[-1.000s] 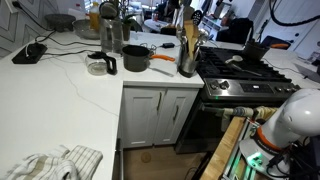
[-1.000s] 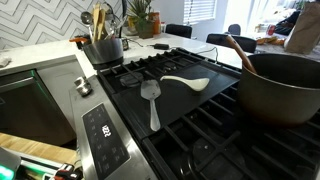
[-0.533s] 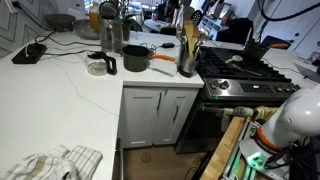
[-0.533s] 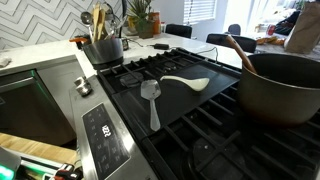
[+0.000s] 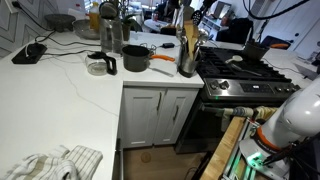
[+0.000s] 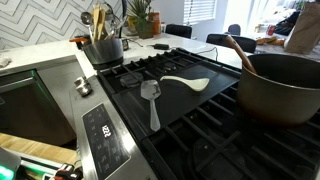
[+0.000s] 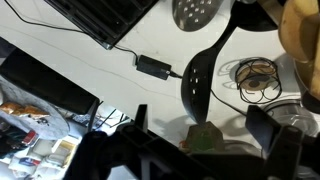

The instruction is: Remove the black spoon from the utensil storage bin and lay it on the stove plate

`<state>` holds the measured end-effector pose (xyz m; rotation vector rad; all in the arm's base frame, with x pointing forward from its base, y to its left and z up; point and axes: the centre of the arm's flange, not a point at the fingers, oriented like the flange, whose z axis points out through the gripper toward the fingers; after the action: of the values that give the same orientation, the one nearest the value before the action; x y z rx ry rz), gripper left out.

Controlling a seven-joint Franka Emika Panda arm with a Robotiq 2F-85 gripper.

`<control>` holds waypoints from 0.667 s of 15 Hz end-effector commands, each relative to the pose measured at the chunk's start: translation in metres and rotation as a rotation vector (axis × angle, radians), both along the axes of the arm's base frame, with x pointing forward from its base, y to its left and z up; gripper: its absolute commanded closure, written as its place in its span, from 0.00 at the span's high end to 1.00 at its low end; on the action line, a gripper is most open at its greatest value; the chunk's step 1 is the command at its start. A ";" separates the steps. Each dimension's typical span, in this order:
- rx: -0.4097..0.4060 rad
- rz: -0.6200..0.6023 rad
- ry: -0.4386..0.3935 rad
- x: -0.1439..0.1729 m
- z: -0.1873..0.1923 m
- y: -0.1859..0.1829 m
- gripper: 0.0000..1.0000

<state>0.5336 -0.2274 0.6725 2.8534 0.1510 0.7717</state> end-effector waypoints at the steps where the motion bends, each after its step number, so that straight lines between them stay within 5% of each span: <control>1: 0.026 0.051 -0.017 0.020 -0.010 -0.018 1.00; 3: 0.039 0.069 -0.009 0.028 -0.018 -0.021 1.00; 10: 0.047 0.069 0.030 0.049 -0.046 -0.034 0.41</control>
<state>0.5701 -0.2501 0.6340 2.9082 0.2183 0.7565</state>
